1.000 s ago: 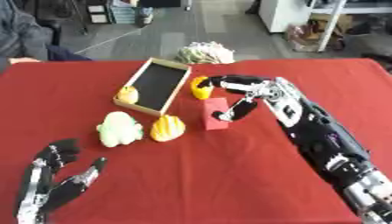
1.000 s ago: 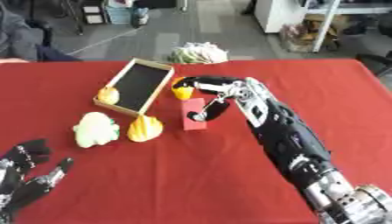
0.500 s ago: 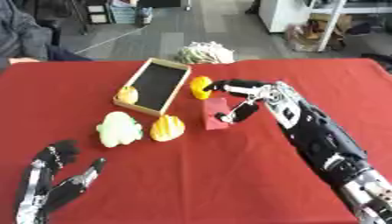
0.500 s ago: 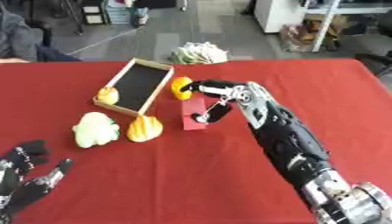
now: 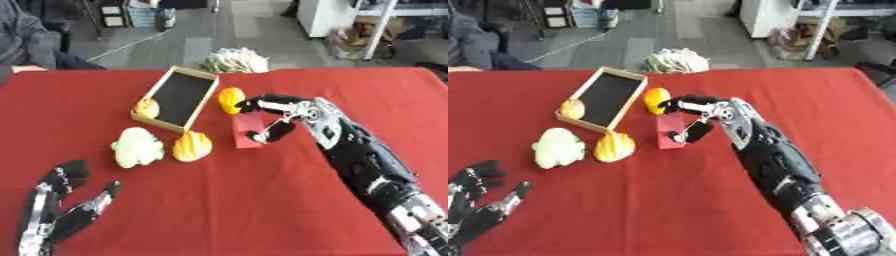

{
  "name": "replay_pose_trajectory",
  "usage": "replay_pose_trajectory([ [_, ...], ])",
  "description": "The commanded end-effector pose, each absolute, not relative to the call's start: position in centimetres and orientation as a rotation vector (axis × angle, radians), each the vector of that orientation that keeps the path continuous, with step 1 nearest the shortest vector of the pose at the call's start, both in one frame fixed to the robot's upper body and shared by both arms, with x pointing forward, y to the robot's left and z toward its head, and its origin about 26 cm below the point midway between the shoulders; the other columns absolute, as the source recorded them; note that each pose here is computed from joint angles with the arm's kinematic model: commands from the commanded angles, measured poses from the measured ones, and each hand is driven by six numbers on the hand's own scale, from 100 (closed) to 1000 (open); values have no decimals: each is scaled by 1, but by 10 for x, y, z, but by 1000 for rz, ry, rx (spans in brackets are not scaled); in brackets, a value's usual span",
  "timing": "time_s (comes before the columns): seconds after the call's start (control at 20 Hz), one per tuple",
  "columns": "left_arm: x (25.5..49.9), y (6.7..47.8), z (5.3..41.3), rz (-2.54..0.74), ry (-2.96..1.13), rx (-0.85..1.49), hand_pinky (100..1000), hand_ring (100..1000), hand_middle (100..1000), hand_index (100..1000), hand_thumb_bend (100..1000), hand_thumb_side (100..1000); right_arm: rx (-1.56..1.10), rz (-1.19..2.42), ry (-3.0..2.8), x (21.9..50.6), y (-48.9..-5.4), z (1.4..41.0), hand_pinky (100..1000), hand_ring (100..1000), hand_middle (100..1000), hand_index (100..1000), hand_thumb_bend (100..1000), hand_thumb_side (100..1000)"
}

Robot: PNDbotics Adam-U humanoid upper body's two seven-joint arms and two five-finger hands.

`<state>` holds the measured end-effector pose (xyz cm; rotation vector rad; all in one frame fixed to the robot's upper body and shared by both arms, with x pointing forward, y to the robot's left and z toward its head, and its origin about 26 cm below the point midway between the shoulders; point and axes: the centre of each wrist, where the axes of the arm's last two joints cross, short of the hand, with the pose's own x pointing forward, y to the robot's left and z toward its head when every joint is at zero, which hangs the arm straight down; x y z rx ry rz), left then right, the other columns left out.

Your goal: Pick up objects on the table and place them in the box.

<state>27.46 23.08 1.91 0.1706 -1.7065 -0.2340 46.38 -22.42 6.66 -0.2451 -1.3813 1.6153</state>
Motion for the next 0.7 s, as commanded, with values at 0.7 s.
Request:
replay_pose_trajectory([
  [0.7,279,224,28,-271,-1741,135,737,713,550,716,677,194,-393,1475,-1714,478,-178,134,860,802,620,939,100,100],
])
